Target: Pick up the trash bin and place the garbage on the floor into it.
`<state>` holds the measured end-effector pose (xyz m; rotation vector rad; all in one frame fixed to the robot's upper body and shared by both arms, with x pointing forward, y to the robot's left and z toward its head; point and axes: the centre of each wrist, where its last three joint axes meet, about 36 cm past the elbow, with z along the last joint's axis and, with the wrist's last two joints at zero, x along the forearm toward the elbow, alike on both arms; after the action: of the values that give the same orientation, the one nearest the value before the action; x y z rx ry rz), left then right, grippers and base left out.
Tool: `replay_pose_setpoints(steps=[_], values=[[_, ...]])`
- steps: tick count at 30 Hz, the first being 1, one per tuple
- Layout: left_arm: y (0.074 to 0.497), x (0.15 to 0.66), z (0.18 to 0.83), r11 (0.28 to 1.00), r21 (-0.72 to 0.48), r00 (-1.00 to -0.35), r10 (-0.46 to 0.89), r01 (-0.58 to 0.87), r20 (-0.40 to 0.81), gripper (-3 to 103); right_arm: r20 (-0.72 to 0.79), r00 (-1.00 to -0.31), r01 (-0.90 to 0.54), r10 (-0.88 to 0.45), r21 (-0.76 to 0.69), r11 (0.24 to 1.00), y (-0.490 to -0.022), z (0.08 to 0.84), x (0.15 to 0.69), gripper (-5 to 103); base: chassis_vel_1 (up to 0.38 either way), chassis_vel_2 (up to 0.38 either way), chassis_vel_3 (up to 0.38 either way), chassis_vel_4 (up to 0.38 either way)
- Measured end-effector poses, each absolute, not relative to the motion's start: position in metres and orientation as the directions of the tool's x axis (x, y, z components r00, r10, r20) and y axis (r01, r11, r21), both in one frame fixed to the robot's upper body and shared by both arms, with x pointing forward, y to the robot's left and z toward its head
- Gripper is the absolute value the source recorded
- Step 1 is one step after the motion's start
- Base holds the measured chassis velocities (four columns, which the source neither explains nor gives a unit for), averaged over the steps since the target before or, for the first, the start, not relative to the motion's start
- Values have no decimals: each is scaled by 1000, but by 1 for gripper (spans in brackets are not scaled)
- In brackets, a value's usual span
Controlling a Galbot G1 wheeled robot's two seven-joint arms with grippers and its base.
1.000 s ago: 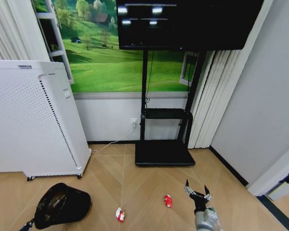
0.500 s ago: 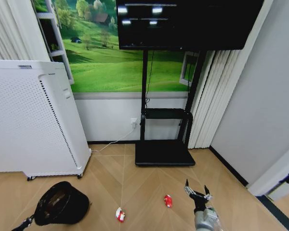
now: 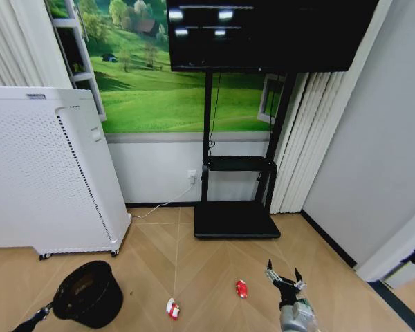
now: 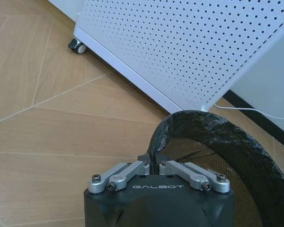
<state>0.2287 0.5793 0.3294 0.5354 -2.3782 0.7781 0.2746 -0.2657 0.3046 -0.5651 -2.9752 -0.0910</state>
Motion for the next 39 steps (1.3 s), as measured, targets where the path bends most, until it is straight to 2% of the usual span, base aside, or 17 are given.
replay_pose_setpoints(steps=[2,3,4,10,11,12,14,16,19,21,22,24,27,30,31,33,39], values=[[580,229,329,747,-404,-751,-190,-528,632,0,121,-924,369,362,38,929,-266,305,275,100,0,0,0,0],[580,230,327,744,-403,-744,-186,-533,642,4,121,-924,369,363,39,928,-266,305,275,100,0,0,0,0],[579,230,326,742,-401,-737,-182,-538,651,15,122,-924,370,363,38,928,-266,304,274,100,0,0,0,0],[580,235,326,741,-403,-738,-181,-537,650,26,126,-922,373,366,38,927,-266,303,273,100,0,0,0,0],[580,236,326,741,-404,-739,-179,-536,650,31,125,-922,373,366,38,927,-266,303,273,100,0,0,0,0],[581,239,327,742,-405,-740,-178,-534,648,42,126,-921,375,368,38,926,-266,302,272,100,0,0,0,0],[581,240,327,743,-404,-740,-178,-533,648,42,126,-921,375,368,38,926,-266,302,272,100,0,0,0,0],[582,243,324,742,-402,-736,-179,-537,653,54,125,-921,377,370,37,926,-266,302,272,100,0,0,0,0],[582,244,320,741,-397,-728,-178,-542,662,57,124,-920,378,371,36,925,-267,302,272,100,0,0,0,0],[583,245,309,735,-390,-714,-181,-555,676,45,123,-920,380,373,35,924,-267,303,272,100,0,0,0,0],[583,245,309,735,-390,-714,-181,-555,676,45,123,-920,380,373,35,924,-267,303,272,100,0,0,0,0],[584,247,300,726,-389,-704,-181,-566,687,35,125,-919,381,375,33,924,-267,303,271,100,0,0,0,0],[583,248,298,727,-391,-705,-178,-565,686,30,127,-918,381,375,33,924,-267,303,269,100,0,0,0,0],[582,250,298,730,-394,-710,-175,-558,682,13,133,-918,382,375,34,924,-266,303,266,100,0,0,0,0],[582,250,298,730,-394,-710,-175,-558,682,13,133,-918,382,375,34,924,-266,303,266,100,0,0,0,0],[582,249,298,733,-393,-710,-173,-556,683,5,135,-917,382,374,35,924,-265,302,265,100,0,0,0,0],[584,243,310,746,-401,-743,-183,-531,644,3,135,-919,379,371,36,925,-262,302,265,100,0,0,0,0]])
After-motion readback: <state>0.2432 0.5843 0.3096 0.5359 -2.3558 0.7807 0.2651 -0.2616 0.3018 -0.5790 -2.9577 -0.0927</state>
